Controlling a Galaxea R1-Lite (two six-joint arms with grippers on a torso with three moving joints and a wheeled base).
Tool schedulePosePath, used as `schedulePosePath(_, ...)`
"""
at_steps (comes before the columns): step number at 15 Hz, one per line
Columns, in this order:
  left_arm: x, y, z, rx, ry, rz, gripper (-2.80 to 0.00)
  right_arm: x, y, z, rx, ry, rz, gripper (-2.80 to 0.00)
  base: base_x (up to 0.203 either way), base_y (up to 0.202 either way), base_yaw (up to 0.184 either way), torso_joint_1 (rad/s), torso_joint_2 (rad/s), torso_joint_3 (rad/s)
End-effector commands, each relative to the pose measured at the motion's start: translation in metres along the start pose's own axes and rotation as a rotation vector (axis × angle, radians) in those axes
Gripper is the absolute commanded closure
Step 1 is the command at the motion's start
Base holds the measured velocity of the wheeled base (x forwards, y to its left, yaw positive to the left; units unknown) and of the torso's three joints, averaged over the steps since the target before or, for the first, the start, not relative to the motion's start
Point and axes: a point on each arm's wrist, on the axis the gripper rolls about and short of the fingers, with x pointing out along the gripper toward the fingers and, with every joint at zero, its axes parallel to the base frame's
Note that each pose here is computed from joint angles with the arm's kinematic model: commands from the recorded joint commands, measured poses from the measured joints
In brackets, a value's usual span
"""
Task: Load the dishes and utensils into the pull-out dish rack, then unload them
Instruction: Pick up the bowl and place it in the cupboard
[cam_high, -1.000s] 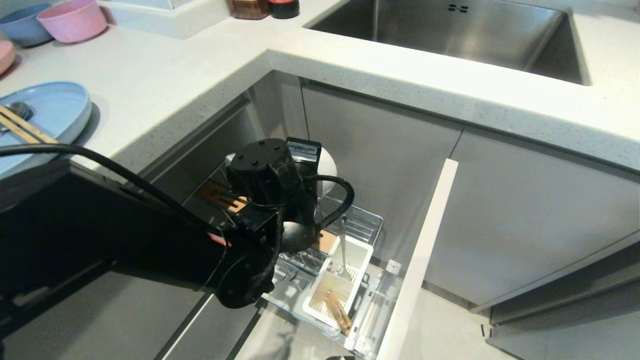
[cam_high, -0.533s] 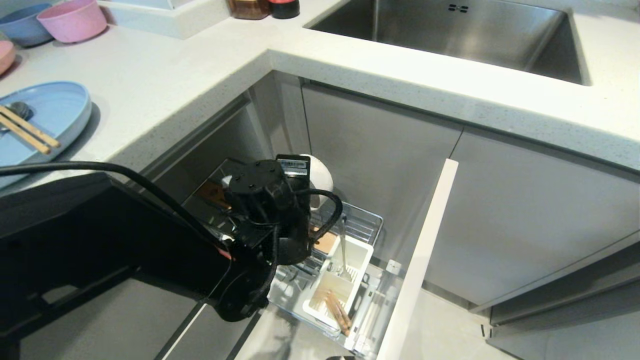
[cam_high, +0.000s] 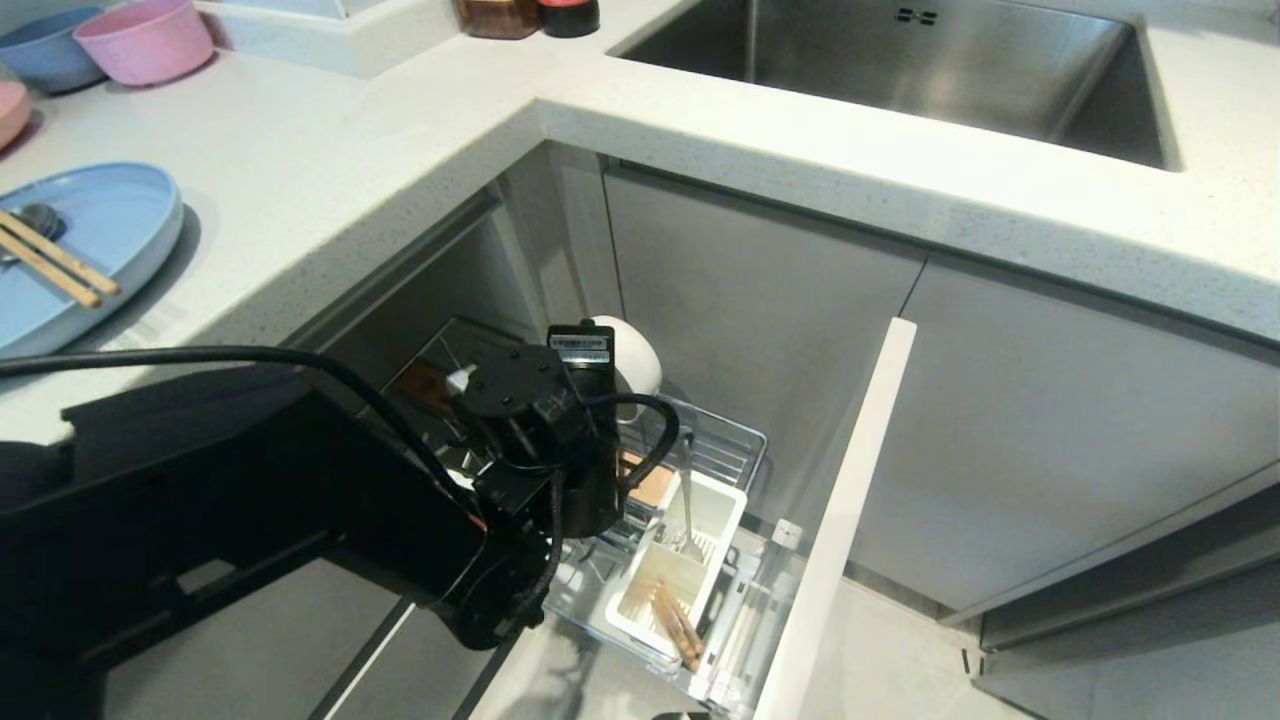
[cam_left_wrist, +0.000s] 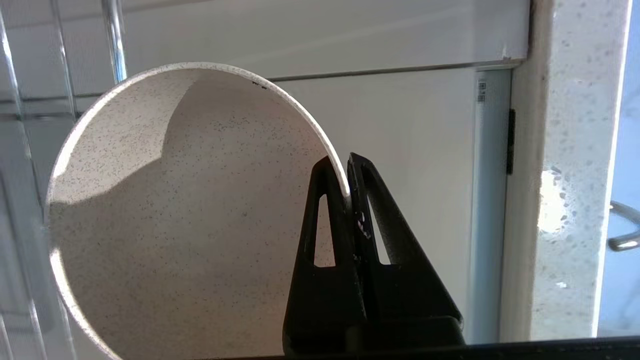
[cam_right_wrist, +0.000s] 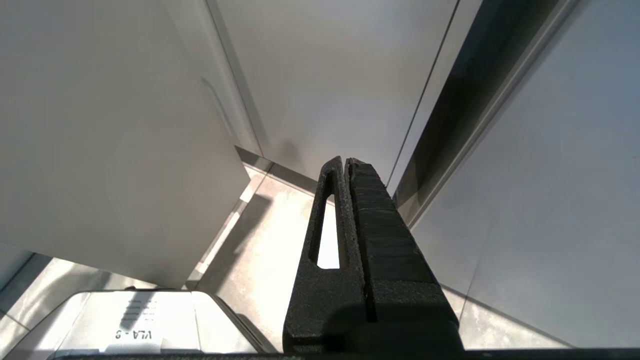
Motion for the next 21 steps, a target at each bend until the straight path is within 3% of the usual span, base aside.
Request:
schedulePosePath(1,0.001,0.006,-0.002,-0.017,-0.007,-0.002,0.00,0.000,0.000,0.000,0.000,0.002,0.000,0.00,0.000,0.000,0.000,0.000,0.00,0.000)
schedulePosePath(9,0.005,0.023,-0.006,-0.017,0.004,0.009,0.00,0.000,0.000,0.000,0.000,0.002,0.000,0.00,0.000,0.000,0.000,0.000,0.00,0.000)
schedulePosePath(12,0.006,0.027,-0.008,-0.008,0.049,0.002,0.00,0.000,0.000,0.000,0.000,0.002,0.000,0.00,0.000,0.000,0.000,0.000,0.00,0.000)
schedulePosePath(21,0.004,0.036,-0.010,0.005,0.041,0.024,0.00,0.000,0.000,0.000,0.000,0.001,0.000,0.00,0.000,0.000,0.000,0.000,0.00,0.000)
